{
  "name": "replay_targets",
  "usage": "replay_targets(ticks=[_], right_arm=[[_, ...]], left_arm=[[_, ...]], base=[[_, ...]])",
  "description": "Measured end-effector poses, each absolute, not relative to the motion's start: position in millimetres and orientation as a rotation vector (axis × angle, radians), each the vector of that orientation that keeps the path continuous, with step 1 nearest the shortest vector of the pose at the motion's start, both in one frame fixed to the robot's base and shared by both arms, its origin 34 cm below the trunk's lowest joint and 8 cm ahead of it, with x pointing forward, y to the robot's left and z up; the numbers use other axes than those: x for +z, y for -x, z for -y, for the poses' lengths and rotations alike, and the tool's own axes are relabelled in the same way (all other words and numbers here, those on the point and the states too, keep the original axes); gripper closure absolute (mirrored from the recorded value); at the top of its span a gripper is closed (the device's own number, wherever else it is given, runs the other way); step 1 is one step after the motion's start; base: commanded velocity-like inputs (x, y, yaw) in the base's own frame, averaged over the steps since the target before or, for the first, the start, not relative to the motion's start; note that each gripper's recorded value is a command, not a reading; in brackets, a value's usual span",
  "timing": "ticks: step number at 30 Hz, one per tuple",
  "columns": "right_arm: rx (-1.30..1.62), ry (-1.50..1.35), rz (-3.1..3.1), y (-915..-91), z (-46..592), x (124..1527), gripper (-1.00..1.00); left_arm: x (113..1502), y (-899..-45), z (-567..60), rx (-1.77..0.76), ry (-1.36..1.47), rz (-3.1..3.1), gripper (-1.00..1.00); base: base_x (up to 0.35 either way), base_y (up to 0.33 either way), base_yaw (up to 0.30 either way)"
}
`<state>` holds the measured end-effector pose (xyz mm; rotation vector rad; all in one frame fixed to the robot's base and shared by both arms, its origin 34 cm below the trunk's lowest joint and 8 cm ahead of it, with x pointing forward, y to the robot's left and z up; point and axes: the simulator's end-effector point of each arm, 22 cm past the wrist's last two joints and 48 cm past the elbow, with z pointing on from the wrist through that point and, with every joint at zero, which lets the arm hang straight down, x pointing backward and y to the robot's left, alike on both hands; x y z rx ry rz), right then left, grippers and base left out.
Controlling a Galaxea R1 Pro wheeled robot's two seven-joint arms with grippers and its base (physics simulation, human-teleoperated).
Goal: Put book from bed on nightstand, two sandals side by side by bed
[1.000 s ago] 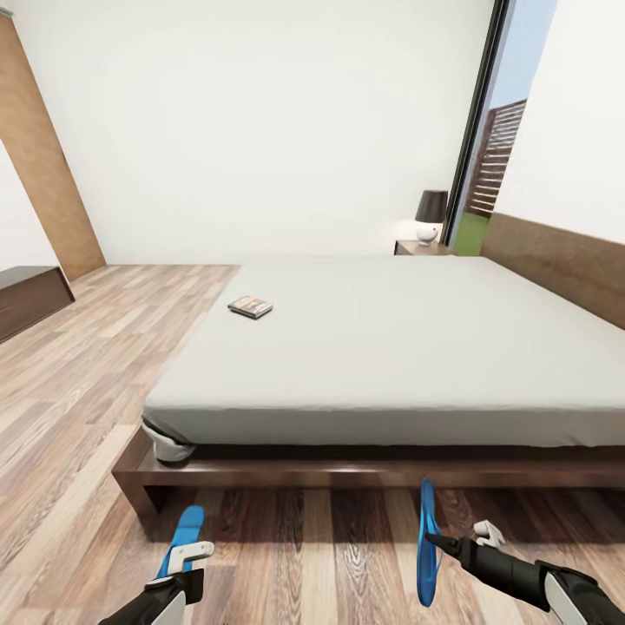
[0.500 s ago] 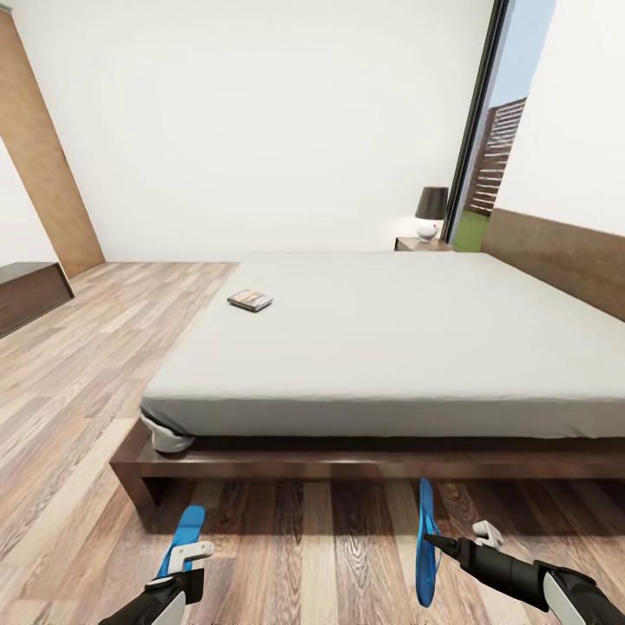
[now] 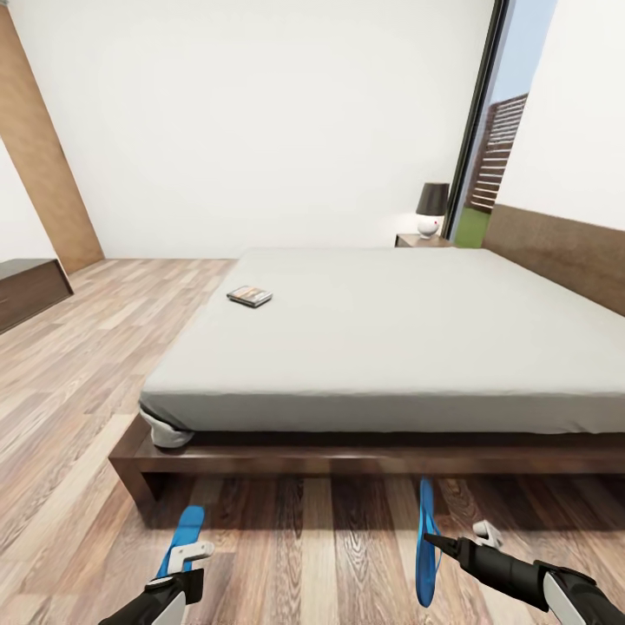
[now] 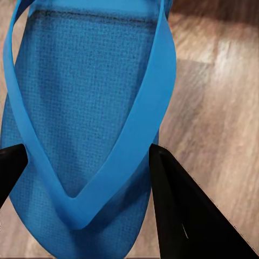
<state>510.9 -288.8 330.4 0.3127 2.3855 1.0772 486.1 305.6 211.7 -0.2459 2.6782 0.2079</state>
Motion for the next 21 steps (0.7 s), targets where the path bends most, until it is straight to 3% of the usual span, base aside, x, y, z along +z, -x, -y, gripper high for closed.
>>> replay_targets(ticks=[21], right_arm=[[1.079,-0.362,-2.465,-493.5,289.2,291.2,1.00]], left_arm=[[175.6,-458.7,-305.6,0.222,0.242,-2.764,1.00]], base=[[0.000,0.000,0.000]])
